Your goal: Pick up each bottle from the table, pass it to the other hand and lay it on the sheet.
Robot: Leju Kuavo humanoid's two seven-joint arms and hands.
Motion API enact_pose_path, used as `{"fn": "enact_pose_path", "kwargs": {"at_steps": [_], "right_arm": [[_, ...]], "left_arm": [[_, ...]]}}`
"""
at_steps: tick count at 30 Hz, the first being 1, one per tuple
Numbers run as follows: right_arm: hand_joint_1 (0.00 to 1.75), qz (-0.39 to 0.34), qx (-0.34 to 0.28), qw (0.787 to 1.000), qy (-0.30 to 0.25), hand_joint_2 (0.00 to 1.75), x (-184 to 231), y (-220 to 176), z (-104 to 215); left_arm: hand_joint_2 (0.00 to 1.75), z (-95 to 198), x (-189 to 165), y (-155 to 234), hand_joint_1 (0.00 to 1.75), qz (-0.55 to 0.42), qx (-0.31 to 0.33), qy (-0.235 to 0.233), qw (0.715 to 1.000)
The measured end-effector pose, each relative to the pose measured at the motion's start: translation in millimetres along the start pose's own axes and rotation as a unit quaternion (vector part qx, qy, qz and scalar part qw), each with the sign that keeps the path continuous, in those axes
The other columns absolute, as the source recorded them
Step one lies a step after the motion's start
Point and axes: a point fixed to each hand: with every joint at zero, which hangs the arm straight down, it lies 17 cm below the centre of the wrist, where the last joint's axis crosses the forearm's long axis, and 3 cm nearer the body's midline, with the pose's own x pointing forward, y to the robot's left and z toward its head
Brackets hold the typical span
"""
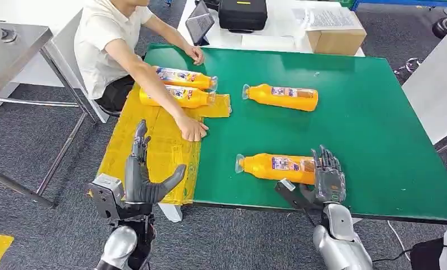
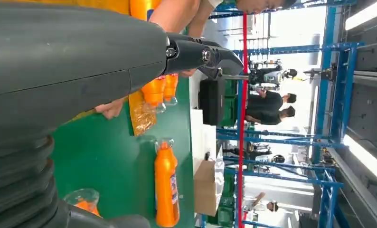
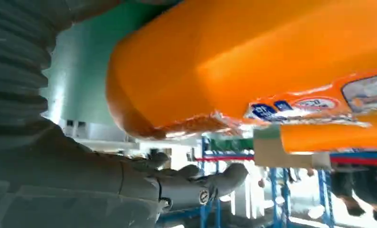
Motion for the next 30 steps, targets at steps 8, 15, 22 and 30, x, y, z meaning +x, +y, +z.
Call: {"fn": "enact_pose_path", "kwargs": {"at_steps": [8, 15, 22, 30], "right_arm": [[1.75, -0.028, 0.052, 0.998, -0.001, 1.75, -5.4, 19.4, -6.9], [1.75, -0.05, 0.07, 0.996, -0.021, 1.75, -9.2, 25.8, -8.3], [1.75, -0.049, 0.075, 0.996, -0.019, 1.75, -12.9, 26.8, -11.1], [1.75, -0.042, 0.11, 0.992, -0.036, 1.75, -10.4, 35.9, -11.8]], "left_arm": [[1.75, -1.6, -1.2, -3.5, 0.0, -0.001, -0.005, 0.002, 1.0], [1.75, -5.5, -1.6, -12.9, 0.0, 0.006, -0.018, 0.002, 1.0], [1.75, -7.8, -1.4, -14.7, 0.0, 0.007, -0.02, 0.002, 1.0], [1.75, -10.9, -0.9, -21.2, 0.0, 0.016, -0.028, 0.002, 0.999]]}}
